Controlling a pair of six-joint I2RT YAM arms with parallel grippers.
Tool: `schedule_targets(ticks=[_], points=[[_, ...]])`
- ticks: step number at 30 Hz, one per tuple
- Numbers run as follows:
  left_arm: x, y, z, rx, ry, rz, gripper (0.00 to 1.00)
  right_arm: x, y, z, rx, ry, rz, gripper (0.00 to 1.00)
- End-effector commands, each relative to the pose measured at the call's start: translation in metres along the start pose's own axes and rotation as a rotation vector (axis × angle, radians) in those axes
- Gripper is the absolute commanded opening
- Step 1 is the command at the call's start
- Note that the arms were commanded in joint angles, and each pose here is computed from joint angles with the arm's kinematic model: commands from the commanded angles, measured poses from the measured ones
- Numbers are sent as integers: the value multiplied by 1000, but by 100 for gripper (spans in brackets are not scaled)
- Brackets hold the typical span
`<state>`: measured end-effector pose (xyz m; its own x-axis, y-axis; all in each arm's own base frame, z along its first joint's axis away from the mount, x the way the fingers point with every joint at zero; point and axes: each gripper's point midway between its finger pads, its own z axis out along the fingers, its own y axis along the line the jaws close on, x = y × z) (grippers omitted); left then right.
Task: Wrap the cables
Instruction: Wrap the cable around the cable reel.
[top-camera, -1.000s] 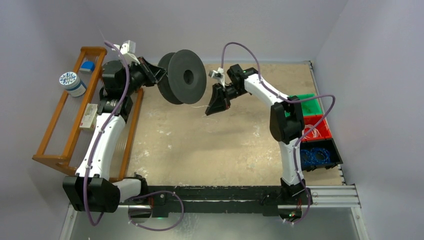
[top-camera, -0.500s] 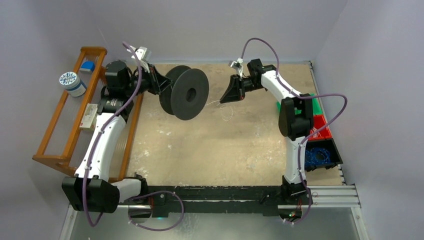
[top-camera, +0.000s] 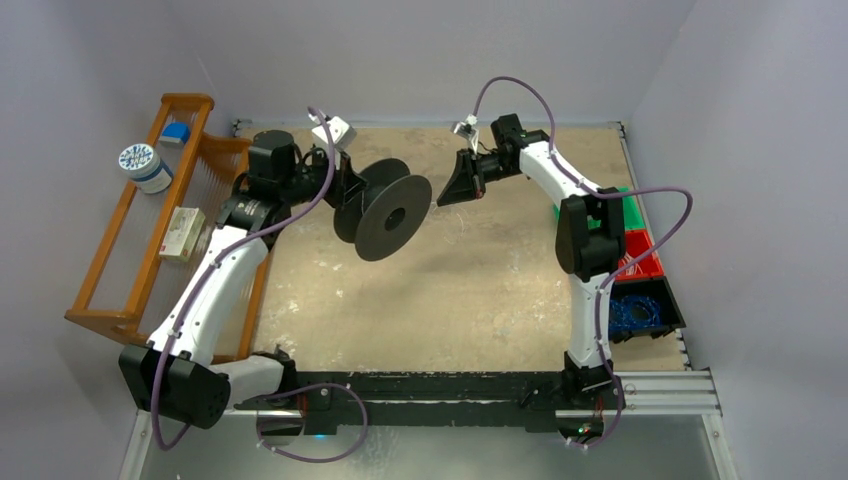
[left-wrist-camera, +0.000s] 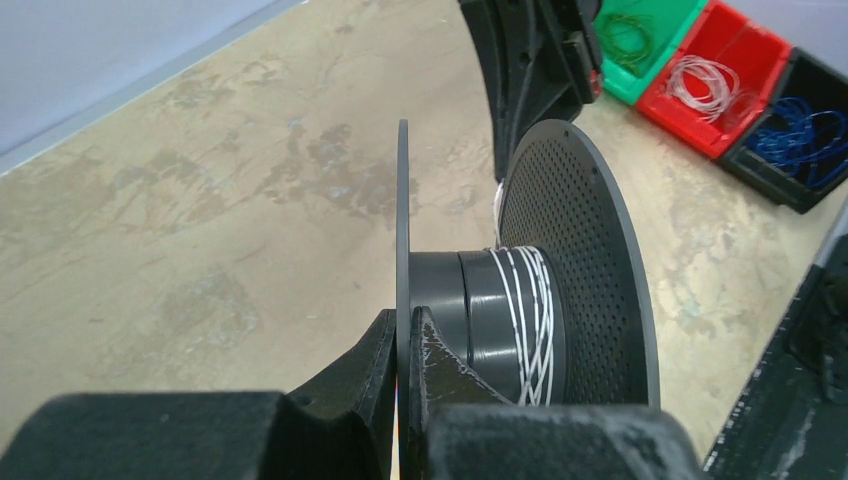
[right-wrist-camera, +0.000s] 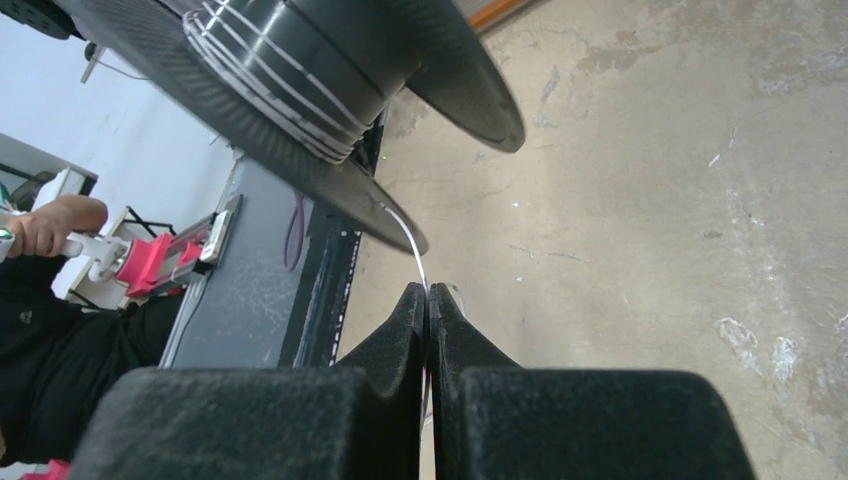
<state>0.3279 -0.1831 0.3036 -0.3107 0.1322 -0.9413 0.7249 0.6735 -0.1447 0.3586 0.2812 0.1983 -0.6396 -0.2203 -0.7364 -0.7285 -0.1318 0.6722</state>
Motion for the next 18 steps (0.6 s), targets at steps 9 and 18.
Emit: schedule_targets(ticks=[9, 18], points=[[-31, 18, -3, -176, -71, 241, 0, -41, 43, -3, 2, -19, -102, 0], [-30, 26, 7, -332, -57, 307, 0, -67, 79, -3, -55, -35, -116, 0]])
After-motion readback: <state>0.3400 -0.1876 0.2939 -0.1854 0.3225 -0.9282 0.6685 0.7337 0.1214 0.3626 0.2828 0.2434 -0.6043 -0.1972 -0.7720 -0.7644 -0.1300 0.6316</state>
